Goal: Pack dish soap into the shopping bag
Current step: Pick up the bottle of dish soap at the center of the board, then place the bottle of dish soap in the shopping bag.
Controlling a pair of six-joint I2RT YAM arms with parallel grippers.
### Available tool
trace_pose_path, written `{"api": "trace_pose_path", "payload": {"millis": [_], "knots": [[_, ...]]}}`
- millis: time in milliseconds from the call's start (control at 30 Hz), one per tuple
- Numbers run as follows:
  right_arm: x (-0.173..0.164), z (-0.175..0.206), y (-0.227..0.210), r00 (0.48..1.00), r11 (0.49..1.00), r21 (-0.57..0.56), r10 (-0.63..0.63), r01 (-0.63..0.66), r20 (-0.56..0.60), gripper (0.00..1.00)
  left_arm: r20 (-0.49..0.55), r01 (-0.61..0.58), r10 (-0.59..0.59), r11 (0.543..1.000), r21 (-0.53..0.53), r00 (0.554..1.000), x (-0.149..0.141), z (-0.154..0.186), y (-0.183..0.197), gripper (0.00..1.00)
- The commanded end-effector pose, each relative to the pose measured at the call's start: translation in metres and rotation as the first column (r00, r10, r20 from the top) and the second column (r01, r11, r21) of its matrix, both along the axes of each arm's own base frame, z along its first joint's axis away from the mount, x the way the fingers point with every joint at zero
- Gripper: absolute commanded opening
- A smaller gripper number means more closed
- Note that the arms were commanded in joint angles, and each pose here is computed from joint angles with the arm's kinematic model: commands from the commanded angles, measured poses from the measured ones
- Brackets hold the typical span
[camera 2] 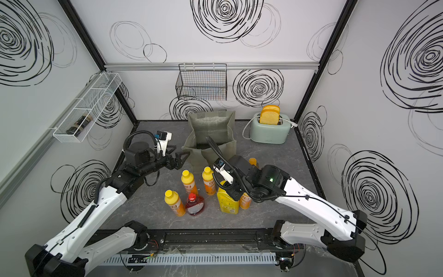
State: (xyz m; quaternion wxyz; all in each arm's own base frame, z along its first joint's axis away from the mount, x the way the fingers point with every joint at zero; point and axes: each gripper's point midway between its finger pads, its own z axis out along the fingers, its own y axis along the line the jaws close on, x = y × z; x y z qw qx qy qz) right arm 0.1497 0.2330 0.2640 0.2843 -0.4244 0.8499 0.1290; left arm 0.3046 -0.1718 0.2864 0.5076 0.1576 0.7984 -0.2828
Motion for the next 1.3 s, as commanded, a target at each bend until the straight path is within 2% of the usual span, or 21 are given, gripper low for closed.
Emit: {"api": "trace_pose_path", "payload": {"millis": [0,167,300,467,700,900,1067,1267], "knots": [[0.008,0.091,0.009,0.987,0.964,0.265,-0.027,-0.017,0.160,0.00,0.005,-0.008,0.008,0.999,0.035,1.000,0.005,-0.007,0.001,0.96],[0.001,0.123,0.008,0.982,0.939,0.340,-0.011,-0.055,0.189,0.00,-0.006,-0.010,0.011,0.999,0.039,1.000,0.006,-0.010,0.001,0.99],[-0.002,0.149,0.008,0.975,0.919,0.385,0.000,-0.088,0.221,0.00,-0.017,-0.005,0.005,0.999,0.035,1.000,0.006,-0.012,-0.001,0.94],[-0.003,0.187,0.001,0.957,0.901,0.418,-0.013,-0.115,0.290,0.00,-0.017,-0.013,0.013,0.999,0.037,1.000,0.007,-0.011,-0.001,0.95],[-0.005,0.246,-0.004,0.915,0.861,0.472,-0.018,-0.192,0.404,0.00,0.035,-0.087,0.086,0.996,0.013,0.996,0.016,0.030,0.006,1.00],[0.001,0.284,-0.001,0.869,0.840,0.491,-0.049,-0.231,0.493,0.00,0.029,-0.141,0.141,0.990,0.021,0.990,0.033,0.043,0.008,1.00],[0.013,0.312,0.000,0.813,0.830,0.504,-0.112,-0.239,0.571,0.00,-0.001,-0.155,0.155,0.987,0.049,0.988,0.047,0.035,0.005,1.00],[0.029,0.344,0.004,0.749,0.812,0.528,-0.183,-0.250,0.636,0.00,-0.069,-0.144,0.154,0.982,0.125,0.986,0.050,-0.001,0.002,0.99]]}}
